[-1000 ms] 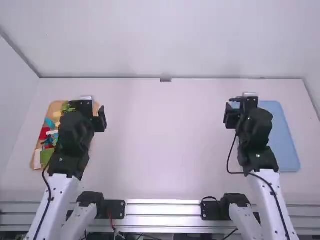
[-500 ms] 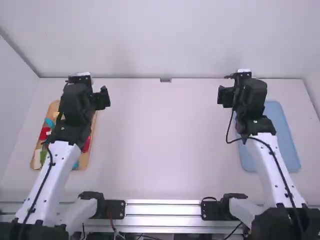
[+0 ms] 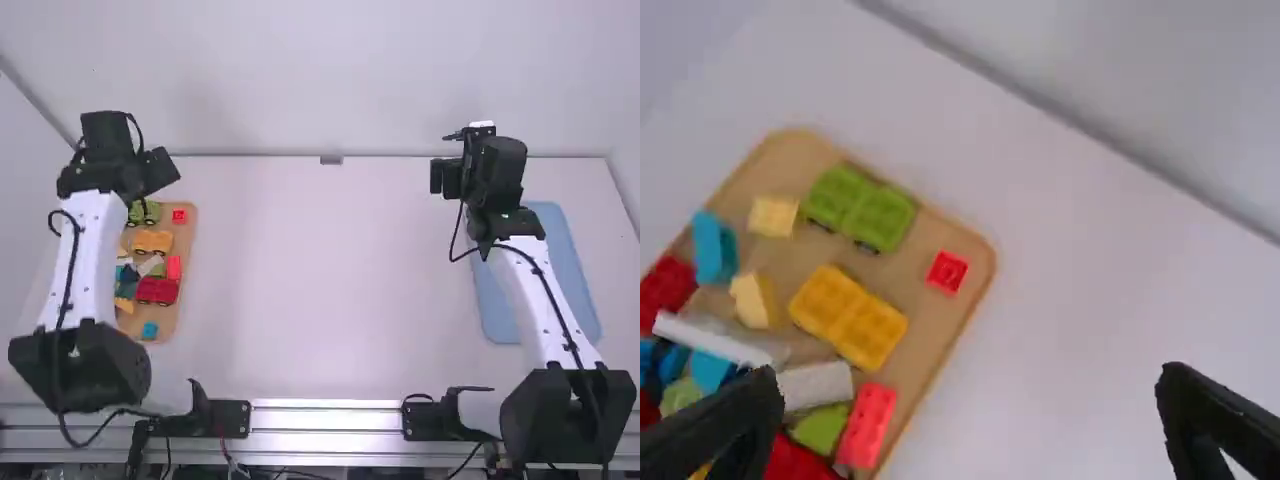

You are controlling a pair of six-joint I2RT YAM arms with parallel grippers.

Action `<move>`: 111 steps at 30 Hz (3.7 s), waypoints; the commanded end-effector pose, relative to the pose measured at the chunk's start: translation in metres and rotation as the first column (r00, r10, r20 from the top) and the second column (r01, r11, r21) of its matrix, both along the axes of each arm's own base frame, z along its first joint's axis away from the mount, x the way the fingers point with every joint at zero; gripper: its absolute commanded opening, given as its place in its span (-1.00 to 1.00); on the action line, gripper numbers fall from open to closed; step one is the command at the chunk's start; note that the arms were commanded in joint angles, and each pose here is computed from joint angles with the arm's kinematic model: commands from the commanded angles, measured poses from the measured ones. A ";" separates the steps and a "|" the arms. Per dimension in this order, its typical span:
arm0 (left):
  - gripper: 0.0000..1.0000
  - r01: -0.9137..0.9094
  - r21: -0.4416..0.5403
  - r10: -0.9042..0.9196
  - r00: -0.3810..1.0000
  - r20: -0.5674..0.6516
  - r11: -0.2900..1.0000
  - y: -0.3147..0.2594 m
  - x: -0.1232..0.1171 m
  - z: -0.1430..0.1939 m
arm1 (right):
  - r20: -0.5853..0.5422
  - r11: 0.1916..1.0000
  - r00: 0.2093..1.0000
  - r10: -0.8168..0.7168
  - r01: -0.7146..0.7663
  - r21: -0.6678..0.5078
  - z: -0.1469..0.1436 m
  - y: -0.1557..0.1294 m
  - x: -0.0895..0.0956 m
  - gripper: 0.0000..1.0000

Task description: Assemble lego blocks to make yellow taxi

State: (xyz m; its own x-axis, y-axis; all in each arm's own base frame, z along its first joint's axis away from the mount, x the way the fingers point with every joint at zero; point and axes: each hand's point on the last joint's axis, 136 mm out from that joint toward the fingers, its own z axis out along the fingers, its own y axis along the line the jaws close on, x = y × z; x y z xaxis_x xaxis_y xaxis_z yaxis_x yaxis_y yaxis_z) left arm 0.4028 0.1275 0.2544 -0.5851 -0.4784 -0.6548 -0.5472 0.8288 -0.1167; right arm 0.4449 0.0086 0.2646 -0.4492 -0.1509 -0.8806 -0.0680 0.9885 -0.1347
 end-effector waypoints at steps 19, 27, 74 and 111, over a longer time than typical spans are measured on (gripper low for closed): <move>0.98 -0.082 -0.142 0.032 0.946 -0.322 0.986 0.018 0.033 -0.100 | 0.025 1.000 1.000 -0.003 0.003 0.008 0.013 0.001 0.005 0.97; 0.98 -0.189 -0.200 0.117 0.939 -0.322 0.962 0.018 0.029 -0.121 | 0.025 1.000 1.000 -0.003 0.003 0.009 0.013 0.001 0.005 0.97; 0.98 -0.686 -0.289 0.505 0.703 -0.500 0.668 0.067 -0.016 -0.247 | 0.025 0.996 0.997 0.072 -0.073 0.045 0.013 0.016 0.004 0.97; 0.73 -0.669 -0.323 0.527 0.734 -0.428 0.669 0.066 0.004 -0.253 | 0.019 0.996 0.997 0.071 -0.071 0.045 0.011 0.015 0.003 0.97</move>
State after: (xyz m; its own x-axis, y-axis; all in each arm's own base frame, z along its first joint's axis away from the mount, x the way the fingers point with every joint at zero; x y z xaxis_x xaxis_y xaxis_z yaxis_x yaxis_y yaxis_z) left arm 0.4098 0.1992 0.0097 -0.1830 -0.9703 -0.1581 -0.9658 0.2075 -0.1557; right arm 0.4443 0.0232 0.2651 -0.4391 -0.1459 -0.8865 -0.1406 0.9857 -0.0926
